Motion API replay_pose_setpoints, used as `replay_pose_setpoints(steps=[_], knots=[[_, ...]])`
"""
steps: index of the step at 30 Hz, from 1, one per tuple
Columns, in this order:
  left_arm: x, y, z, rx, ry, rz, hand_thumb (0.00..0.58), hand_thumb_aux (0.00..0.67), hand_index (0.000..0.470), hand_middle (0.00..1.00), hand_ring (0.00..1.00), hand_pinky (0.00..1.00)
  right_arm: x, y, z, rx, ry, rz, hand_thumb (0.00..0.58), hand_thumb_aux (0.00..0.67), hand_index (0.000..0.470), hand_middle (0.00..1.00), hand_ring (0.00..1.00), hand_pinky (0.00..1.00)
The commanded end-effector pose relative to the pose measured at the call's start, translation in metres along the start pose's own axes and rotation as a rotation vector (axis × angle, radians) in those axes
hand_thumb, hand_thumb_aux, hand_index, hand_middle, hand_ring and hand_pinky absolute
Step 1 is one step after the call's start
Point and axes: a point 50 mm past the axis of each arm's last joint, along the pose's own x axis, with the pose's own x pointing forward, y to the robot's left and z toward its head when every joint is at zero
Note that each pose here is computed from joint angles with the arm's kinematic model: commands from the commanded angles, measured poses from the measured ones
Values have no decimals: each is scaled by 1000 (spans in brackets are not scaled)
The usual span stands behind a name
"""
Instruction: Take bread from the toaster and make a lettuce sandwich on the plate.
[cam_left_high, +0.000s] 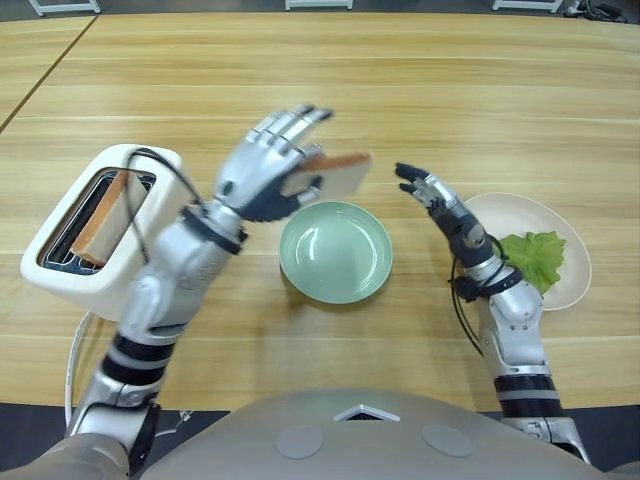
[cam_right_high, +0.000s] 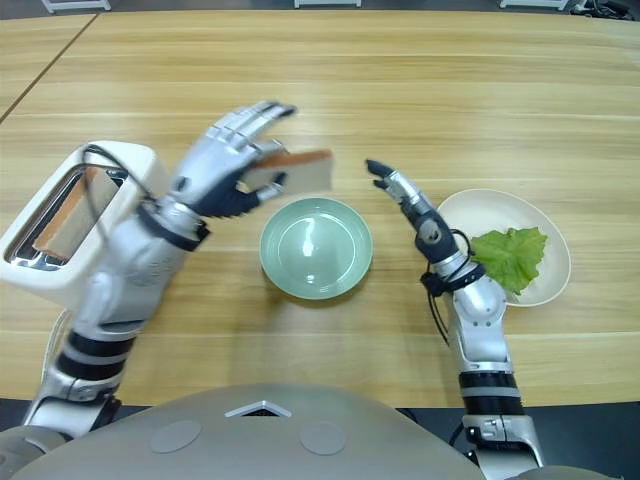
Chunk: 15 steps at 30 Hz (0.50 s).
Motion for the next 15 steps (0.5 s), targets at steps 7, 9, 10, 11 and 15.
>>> replay_pose_setpoints(steps=[7,9,10,11,15], knots=[[5,-82,23,156,-93,-194,580,670,470,0,0,0,4,-35,6,-162,51,-61,0,0,0,0,0,0],[0,-88,26,155,-93,-214,580,670,470,0,0,0,1,-42,8,-227,62,-61,0,0,0,0,0,0],[-2,-88,27,155,-92,-216,580,670,470,0,0,0,-2,-48,10,-285,80,-48,0,0,0,0,0,0],[-4,-88,29,150,-90,-218,580,670,470,0,0,0,-6,-55,12,-362,113,-23,0,0,0,0,0,0],[-15,-80,35,132,-68,-213,0,0,0,0,0,0,-32,-90,12,-833,335,112,0,0,0,0,0,0]])
